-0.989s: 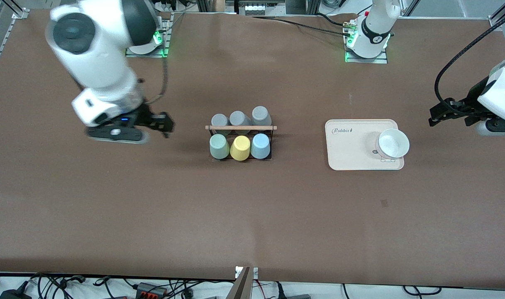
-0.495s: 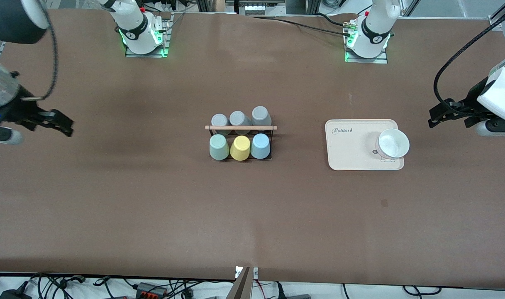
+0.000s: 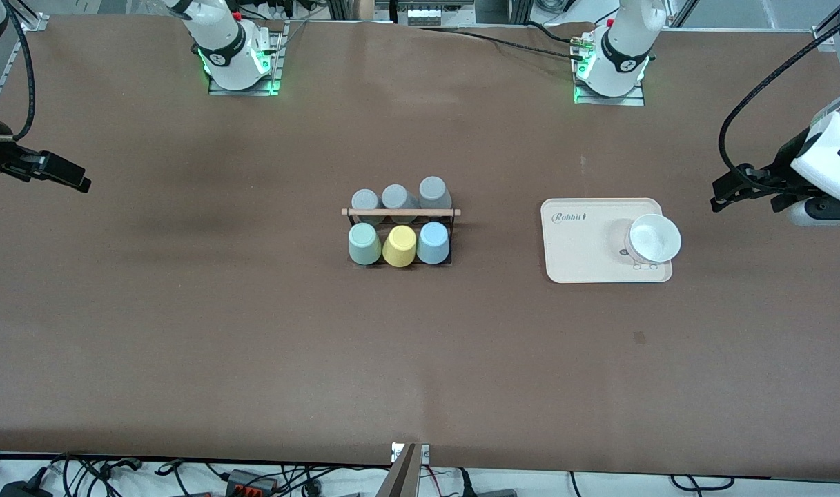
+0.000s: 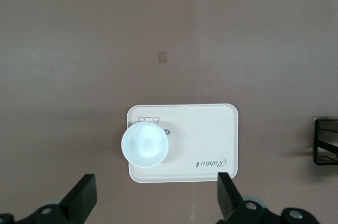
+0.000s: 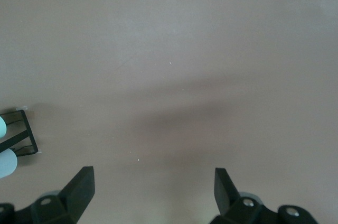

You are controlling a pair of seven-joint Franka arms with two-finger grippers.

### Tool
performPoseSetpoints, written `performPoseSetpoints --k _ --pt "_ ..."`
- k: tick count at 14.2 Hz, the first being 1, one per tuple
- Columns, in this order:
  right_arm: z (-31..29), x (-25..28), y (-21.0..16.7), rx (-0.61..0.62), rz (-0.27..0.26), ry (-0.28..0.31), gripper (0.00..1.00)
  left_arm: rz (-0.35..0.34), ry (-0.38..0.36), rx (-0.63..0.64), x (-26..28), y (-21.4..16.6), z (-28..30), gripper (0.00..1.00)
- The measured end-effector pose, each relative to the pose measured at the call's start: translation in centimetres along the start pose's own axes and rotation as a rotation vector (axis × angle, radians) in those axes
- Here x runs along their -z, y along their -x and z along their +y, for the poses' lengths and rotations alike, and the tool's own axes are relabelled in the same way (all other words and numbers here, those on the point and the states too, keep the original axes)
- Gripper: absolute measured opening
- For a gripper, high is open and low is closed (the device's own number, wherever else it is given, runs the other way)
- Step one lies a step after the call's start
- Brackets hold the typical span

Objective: Hang scattered cups on rack with three cups

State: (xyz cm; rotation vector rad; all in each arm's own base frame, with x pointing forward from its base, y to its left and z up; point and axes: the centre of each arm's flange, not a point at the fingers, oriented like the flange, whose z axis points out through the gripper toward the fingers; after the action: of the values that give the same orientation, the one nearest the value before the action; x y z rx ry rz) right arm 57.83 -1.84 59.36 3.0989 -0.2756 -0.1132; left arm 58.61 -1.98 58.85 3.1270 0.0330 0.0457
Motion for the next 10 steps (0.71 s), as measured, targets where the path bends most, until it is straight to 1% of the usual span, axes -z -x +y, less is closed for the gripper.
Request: performPoseSetpoints --k 7,10 --pt "-0.30 0.23 0.29 0.007 -0.002 0.000 1.00 0.000 -0.001 -0.001 0.00 0.00 0.02 1.00" --pt "-0.28 -0.04 0.41 0.007 -0.017 0.002 1.00 0.003 -0.009 -0.002 0.03 -0.03 -0.05 1.00"
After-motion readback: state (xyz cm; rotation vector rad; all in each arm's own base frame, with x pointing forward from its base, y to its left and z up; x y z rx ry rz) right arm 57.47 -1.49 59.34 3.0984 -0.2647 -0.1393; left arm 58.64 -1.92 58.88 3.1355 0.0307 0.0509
